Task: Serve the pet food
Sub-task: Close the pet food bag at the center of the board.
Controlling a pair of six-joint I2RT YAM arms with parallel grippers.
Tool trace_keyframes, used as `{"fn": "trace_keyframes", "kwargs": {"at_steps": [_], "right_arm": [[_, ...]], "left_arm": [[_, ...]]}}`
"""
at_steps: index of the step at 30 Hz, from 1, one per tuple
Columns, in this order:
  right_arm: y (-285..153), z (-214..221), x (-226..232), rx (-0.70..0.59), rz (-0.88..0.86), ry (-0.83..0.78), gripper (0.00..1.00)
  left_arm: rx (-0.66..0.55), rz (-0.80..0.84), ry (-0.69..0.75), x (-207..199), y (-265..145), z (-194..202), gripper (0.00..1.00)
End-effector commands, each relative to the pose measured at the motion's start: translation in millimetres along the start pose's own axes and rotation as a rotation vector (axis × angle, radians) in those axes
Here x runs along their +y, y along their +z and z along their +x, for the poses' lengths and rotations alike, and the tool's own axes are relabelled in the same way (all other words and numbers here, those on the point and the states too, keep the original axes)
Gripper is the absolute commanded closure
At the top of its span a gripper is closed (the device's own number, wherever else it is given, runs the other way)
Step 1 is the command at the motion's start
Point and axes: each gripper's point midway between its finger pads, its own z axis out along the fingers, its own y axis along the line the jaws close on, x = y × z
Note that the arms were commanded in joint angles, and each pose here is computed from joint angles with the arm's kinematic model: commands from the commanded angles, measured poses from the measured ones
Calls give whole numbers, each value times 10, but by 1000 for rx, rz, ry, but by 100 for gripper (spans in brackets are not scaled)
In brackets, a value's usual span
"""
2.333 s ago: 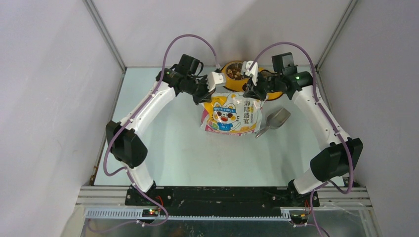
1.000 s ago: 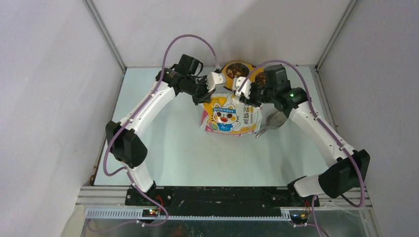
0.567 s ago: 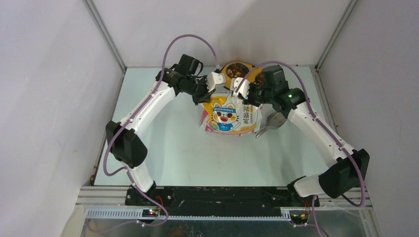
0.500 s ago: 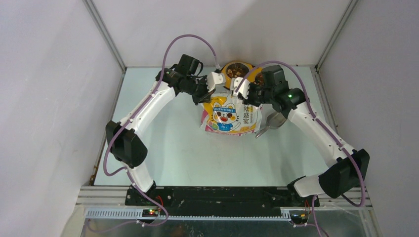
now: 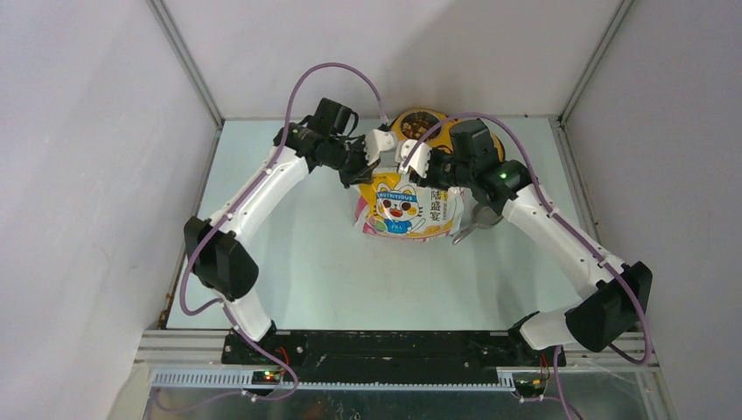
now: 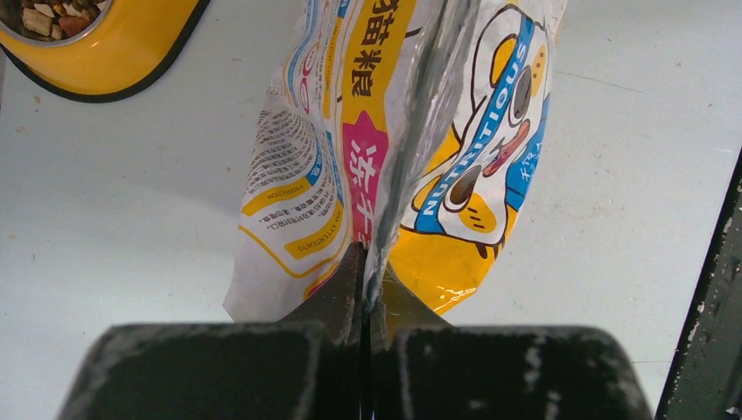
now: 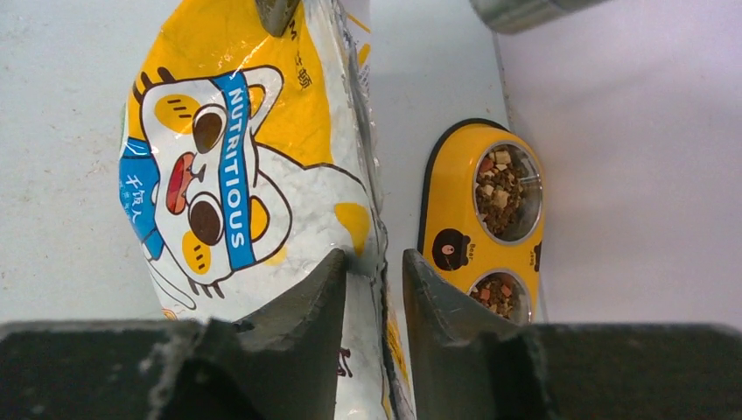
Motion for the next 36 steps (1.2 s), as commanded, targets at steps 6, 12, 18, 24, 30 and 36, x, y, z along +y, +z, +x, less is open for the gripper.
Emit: {"fn": "trace_keyframes", "kwargs": {"at_steps": [6, 12, 18, 24, 30, 36], "right_arm": [[-32, -31, -151, 44, 109, -61, 100], [-203, -229, -286, -77, 43, 111, 100], [-261, -426, -192, -137, -178, 320, 100], [-118, -755, 133, -227, -329, 411, 100], [131, -965, 261, -257, -372, 403, 100], [241, -931, 126, -235, -323, 426, 86]], "left_arm": [[-85, -113, 56, 64, -459, -278, 100], [-81, -149, 87, 100, -593, -341, 100], [-69, -231, 99, 122, -849, -377, 100], [-30, -288, 69, 17, -1000, -195, 100], [16, -357, 39, -37, -1142, 68, 100], [-30, -360, 26, -33, -1208, -5, 85]]}}
